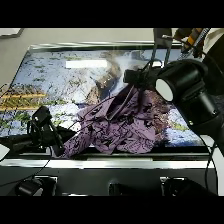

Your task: Fold the clothes and pants, and hang the long-sleeved shirts on hangers.

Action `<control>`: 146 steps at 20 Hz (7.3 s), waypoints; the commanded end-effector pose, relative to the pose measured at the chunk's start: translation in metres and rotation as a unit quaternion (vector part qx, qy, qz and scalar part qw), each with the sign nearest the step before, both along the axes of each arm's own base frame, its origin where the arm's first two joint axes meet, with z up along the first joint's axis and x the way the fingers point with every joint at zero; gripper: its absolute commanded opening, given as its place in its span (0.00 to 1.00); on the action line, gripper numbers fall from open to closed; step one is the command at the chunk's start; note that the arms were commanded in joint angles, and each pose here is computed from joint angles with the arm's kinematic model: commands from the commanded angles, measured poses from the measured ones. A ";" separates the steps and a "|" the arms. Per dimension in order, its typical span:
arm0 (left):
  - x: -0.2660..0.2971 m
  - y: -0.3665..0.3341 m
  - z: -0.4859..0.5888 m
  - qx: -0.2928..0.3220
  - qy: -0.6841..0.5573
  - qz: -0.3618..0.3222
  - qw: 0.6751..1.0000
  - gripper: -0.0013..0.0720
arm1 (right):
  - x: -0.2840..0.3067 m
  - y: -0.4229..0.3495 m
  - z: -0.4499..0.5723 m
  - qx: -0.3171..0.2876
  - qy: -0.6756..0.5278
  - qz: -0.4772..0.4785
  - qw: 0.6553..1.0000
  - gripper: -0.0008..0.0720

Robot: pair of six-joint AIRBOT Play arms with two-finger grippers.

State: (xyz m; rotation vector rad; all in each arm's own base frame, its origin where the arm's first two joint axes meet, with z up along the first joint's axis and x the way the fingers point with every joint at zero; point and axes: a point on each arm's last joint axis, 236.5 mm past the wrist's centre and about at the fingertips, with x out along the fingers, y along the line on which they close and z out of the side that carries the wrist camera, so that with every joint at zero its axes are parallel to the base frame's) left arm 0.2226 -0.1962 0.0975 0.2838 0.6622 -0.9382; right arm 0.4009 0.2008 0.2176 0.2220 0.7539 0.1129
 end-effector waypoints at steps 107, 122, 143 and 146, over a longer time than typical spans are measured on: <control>0.078 -0.014 0.009 -0.185 0.104 0.187 0.959 0.97 | -0.007 -0.090 -0.117 -0.194 0.054 0.574 0.794 0.05; 0.093 -0.096 -0.044 -0.109 0.269 0.343 0.893 0.94 | -0.015 -0.090 -0.095 -0.177 0.063 0.530 0.827 0.06; 0.131 -0.199 -0.114 -0.117 0.338 0.398 0.845 0.83 | -0.011 -0.090 -0.094 -0.179 0.058 0.523 0.832 0.06; 0.138 -0.198 -0.117 -0.132 0.338 0.420 0.832 0.46 | -0.011 -0.090 -0.094 -0.179 0.058 0.523 0.832 0.06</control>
